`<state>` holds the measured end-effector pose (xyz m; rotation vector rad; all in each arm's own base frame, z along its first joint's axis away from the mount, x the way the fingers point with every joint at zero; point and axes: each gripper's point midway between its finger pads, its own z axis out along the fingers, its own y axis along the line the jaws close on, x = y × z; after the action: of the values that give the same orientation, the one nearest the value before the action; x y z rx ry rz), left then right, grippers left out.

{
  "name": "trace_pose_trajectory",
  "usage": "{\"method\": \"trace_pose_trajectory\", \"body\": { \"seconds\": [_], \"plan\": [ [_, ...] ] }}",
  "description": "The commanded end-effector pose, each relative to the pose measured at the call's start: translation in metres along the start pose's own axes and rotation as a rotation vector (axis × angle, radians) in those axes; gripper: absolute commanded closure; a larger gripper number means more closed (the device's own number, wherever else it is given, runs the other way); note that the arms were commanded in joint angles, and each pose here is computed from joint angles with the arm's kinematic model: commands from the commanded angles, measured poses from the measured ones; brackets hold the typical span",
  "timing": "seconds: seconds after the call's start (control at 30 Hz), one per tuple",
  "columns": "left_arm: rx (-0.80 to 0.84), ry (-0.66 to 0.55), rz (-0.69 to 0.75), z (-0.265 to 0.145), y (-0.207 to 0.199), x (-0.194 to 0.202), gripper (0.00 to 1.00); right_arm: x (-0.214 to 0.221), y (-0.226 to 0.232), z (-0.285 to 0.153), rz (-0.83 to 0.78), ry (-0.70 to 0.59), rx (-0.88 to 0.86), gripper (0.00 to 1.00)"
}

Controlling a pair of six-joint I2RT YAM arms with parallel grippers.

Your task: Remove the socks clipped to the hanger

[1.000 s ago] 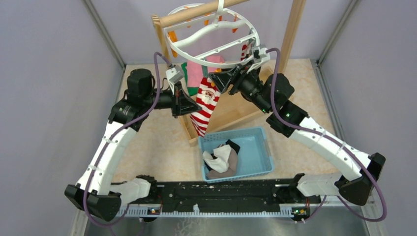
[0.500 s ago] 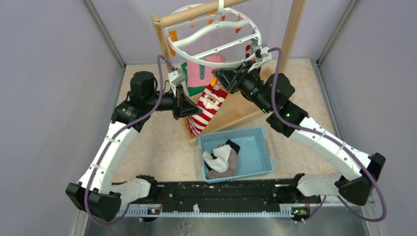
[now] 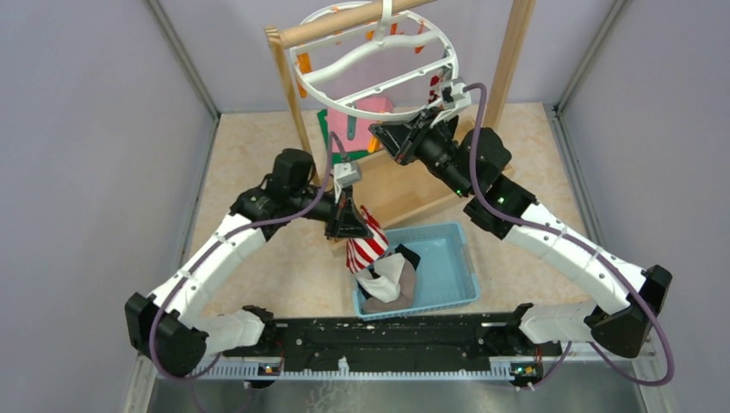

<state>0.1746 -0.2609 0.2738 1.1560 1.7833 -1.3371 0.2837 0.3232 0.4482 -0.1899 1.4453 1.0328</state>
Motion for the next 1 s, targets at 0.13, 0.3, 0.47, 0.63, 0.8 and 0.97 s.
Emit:
{"method": "trace_pose_trajectory", "body": {
  "seconds": [0.13,0.3,0.47,0.63,0.8,0.97],
  "plan": [
    [0.073,0.151,0.133,0.043,-0.001,0.034,0.85,0.004,-0.008,-0.003,0.006,0.045,0.050,0.75],
    [0.052,0.229,0.163,0.038,0.005,0.047,0.01,0.017,-0.032,-0.032,0.001,0.105,0.172,0.34],
    [-0.050,0.229,0.233,0.021,0.006,0.038,0.01,0.028,-0.064,-0.081,-0.016,0.132,0.299,0.18],
    [-0.097,0.175,0.264,0.004,0.000,0.017,0.01,0.036,-0.111,-0.113,-0.058,0.142,0.454,0.13],
    [-0.112,0.177,0.283,-0.006,-0.006,0.014,0.01,0.016,-0.161,-0.100,-0.164,0.119,0.534,0.03],
    [-0.129,0.171,0.293,-0.017,-0.015,0.010,0.01,0.000,-0.189,-0.061,-0.243,0.079,0.495,0.04]
  ]
}}
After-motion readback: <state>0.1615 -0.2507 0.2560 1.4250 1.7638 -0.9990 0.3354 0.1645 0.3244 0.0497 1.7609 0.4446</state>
